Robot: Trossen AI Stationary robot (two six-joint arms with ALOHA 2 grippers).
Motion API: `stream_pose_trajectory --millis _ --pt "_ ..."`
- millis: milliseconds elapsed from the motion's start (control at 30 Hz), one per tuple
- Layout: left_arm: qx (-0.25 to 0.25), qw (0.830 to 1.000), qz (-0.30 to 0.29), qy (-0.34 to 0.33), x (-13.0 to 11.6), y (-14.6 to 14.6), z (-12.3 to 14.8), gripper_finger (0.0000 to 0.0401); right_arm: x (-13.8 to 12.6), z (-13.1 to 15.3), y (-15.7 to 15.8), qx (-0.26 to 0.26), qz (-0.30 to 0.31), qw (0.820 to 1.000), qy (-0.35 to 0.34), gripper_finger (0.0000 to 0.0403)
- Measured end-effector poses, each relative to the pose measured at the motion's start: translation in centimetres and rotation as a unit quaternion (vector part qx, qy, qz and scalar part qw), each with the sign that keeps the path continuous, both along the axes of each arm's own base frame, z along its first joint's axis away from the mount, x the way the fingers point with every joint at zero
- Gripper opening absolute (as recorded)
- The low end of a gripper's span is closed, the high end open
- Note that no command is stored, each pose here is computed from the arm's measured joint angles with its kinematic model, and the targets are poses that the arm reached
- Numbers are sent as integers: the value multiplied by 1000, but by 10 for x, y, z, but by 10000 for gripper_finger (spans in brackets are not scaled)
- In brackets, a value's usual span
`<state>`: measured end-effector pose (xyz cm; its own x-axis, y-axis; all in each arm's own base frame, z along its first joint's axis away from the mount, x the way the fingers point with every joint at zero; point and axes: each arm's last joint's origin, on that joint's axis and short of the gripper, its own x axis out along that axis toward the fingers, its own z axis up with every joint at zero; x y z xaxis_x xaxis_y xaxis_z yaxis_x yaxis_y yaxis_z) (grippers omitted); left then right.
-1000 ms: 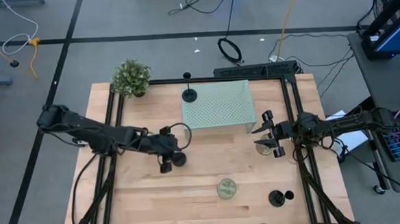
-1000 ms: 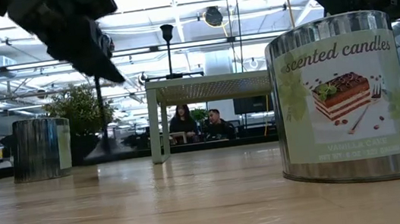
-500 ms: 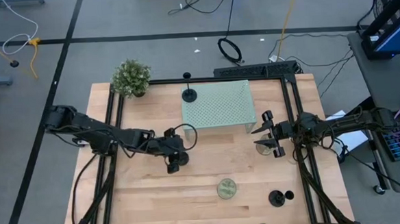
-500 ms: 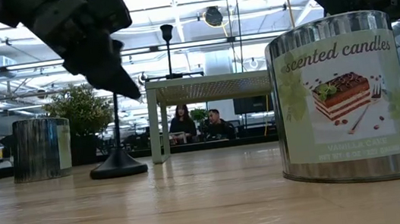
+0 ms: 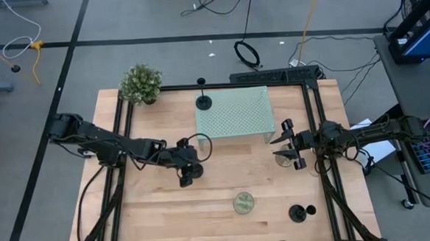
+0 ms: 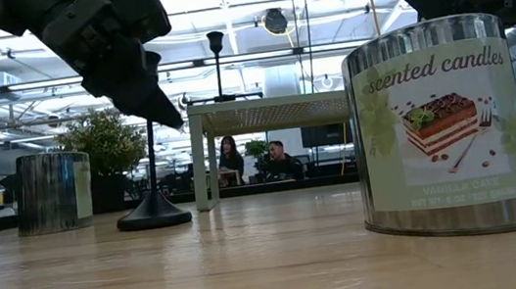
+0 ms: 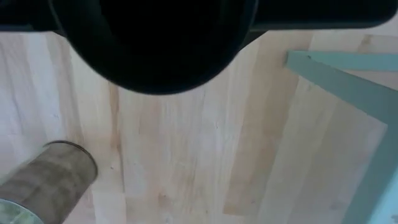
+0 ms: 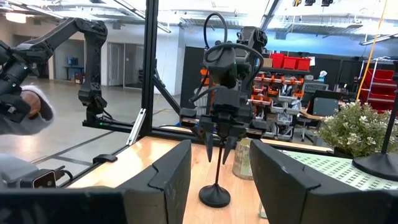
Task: Pick & Place candle stick holders
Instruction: Align the left black candle holder with the black candle holder on the shelf
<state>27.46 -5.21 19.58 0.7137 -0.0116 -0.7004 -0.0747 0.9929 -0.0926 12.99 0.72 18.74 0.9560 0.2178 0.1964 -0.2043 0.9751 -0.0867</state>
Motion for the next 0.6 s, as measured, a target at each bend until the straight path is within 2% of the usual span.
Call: stream_pose_trajectory --millis 600 --pt "-19 1000 -5 21 -9 1 4 125 0 0 0 3 1 1000 1 155"
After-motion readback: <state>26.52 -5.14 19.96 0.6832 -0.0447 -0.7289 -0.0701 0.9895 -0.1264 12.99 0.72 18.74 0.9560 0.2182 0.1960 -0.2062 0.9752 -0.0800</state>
